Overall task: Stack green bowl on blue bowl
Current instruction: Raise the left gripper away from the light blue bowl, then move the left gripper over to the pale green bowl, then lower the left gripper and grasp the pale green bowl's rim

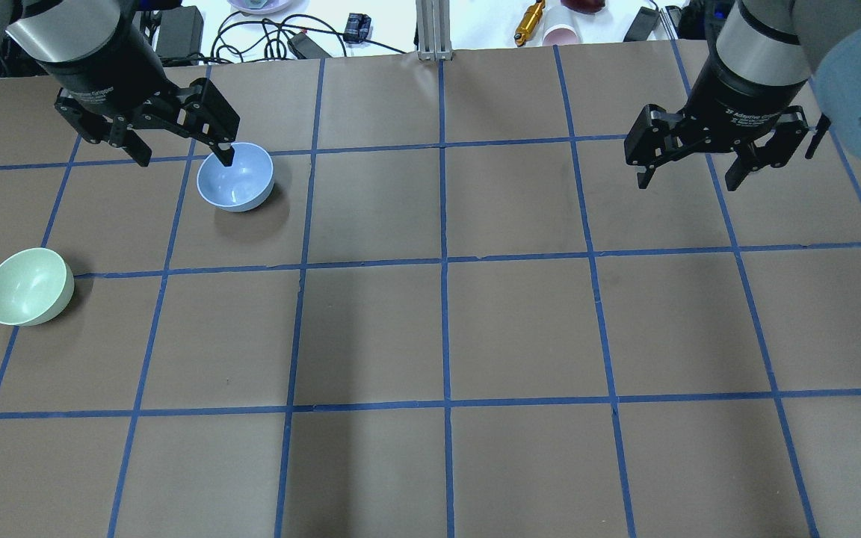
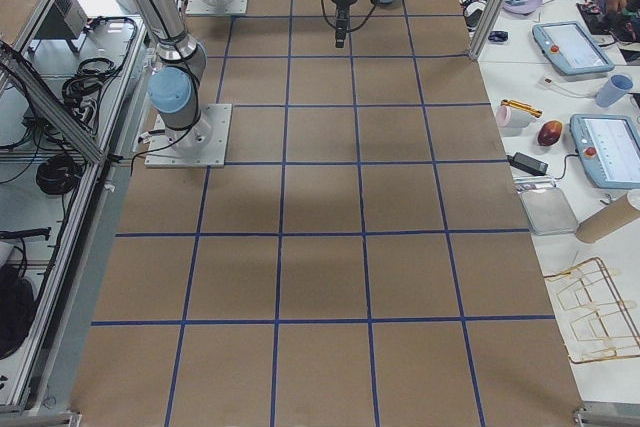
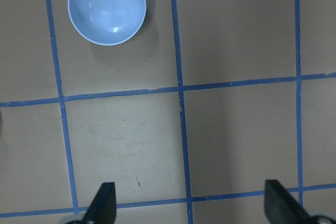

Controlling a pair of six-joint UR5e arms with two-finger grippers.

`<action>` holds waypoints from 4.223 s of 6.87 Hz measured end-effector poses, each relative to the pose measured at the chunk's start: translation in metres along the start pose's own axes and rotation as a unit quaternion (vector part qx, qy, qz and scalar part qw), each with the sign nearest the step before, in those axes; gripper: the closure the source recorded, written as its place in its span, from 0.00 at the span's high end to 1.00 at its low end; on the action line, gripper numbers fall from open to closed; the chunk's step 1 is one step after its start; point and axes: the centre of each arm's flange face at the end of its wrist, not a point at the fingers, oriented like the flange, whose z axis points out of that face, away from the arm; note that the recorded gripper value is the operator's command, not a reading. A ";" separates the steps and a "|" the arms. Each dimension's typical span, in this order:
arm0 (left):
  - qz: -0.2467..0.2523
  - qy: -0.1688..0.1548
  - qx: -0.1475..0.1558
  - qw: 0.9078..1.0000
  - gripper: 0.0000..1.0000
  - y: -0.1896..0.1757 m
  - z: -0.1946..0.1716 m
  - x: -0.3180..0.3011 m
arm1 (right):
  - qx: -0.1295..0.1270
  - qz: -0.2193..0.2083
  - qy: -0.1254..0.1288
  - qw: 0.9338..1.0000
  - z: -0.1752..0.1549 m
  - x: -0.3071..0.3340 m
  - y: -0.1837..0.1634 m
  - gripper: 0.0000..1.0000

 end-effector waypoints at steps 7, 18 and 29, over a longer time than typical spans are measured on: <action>-0.001 -0.001 -0.001 1.000 1.00 0.003 0.001 0.000 | 0.000 0.000 0.000 1.000 0.000 0.000 0.000 1.00; -0.047 0.040 -0.067 0.996 1.00 -0.002 0.098 -0.280 | 0.000 0.000 0.000 1.000 0.000 0.000 0.000 1.00; -0.016 0.067 0.001 0.998 1.00 0.035 0.287 -0.498 | 0.000 0.000 0.000 1.000 0.000 0.000 0.000 1.00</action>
